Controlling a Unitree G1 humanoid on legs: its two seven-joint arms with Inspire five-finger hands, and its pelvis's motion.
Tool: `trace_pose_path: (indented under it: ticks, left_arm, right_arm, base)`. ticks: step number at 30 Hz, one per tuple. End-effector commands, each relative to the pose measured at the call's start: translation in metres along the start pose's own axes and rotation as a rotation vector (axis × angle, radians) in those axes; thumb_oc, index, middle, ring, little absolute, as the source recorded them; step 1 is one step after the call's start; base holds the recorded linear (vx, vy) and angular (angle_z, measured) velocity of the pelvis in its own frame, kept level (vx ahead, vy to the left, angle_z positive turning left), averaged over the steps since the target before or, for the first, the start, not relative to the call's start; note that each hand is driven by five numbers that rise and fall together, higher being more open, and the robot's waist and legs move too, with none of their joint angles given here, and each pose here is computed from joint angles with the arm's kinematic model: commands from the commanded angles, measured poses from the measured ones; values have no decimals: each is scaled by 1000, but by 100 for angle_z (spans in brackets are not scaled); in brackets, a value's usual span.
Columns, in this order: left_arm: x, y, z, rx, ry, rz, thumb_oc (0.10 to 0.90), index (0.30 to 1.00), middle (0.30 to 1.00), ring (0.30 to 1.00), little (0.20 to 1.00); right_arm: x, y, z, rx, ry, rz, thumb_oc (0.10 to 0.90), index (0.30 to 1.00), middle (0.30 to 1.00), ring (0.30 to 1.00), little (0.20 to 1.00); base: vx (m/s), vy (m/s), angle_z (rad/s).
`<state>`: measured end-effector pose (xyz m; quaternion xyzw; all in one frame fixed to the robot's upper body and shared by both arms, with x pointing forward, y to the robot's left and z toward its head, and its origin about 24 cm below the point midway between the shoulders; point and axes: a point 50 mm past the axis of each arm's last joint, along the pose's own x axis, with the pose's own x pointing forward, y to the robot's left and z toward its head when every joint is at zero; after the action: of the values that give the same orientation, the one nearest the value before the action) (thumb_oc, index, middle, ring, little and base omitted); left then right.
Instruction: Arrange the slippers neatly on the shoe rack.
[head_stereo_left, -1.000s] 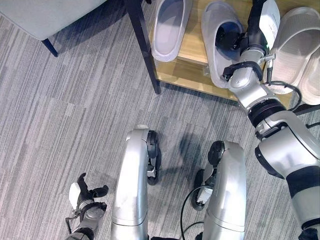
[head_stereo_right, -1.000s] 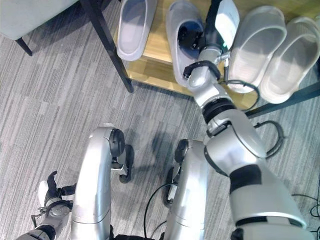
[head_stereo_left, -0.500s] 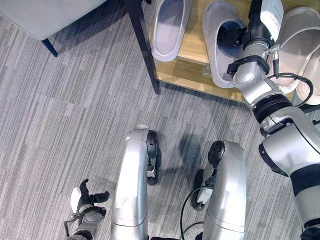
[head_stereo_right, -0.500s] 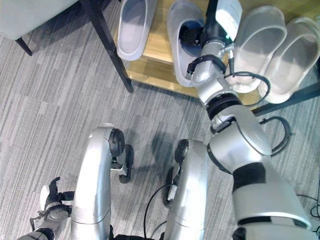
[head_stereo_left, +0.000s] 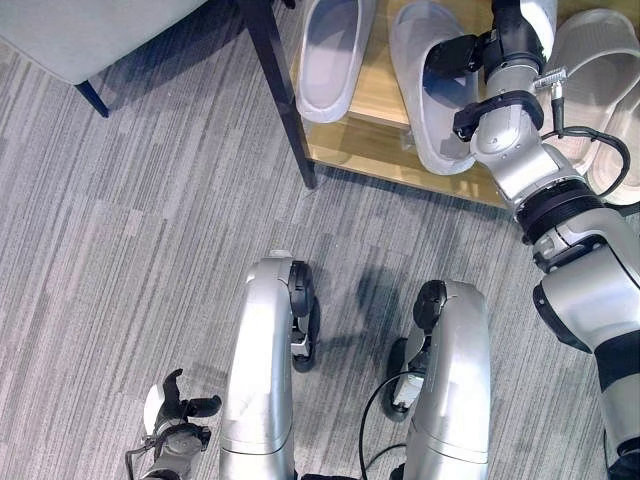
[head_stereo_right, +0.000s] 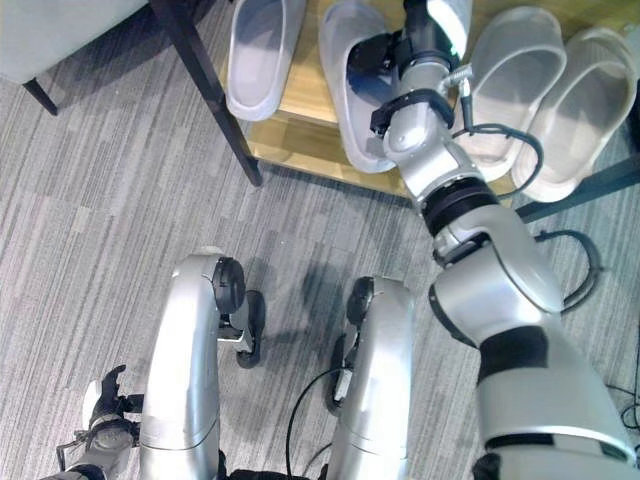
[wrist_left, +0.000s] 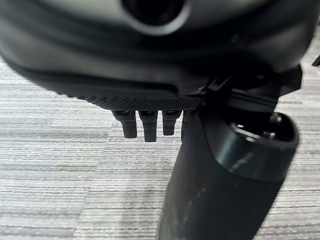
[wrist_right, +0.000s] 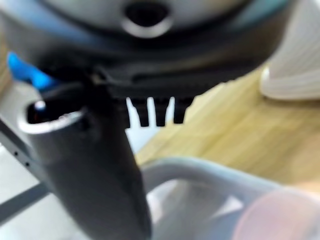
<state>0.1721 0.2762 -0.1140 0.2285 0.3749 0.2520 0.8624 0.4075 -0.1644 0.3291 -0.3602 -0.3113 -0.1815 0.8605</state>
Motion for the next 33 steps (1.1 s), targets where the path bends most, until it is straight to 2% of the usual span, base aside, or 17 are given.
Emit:
trace_pose_path:
  ticks: [1,9,12,21,24,28,33]
  left_arm:
    - [0,17,-16,90,-2,23,800,900,900,900,900]
    - [-8,13,-34,83,52,-28,800,900,900,900,900]
    - [-8,13,-37,69,67,-43,800,900,900,900,900]
    - [-12,12,-43,104,60,-64,800,900,900,900,900]
    - [-13,11,-44,107,59,-68,800,900,900,900,900]
    - [-15,9,-46,98,68,-85,800,900,900,900,900]
    - [-16,7,-46,108,66,-94,800,900,900,900,900]
  right_arm:
    - [30,-48,63,84,-198,-107,800,900,900,900,900]
    - [31,-59,56,115,-195,-64,800,900,900,900,900]
    - [31,-59,58,32,-221,-32,800,900,900,900,900]
    - [19,-68,61,143,-302,-50,800,900,900,900,900]
    - [18,-71,60,127,-313,-58,800,900,900,900,900]
    - [14,-74,56,24,-336,-56,800,900,900,900,900]
    - [7,-76,50,13,-347,-66,800,900,900,900,900]
  base:
    - [0,0,0]
    - [0,0,0]
    - [0,0,0]
    - [0,0,0]
    - [0,0,0]
    - [0,0,0]
    - [0,0,0]
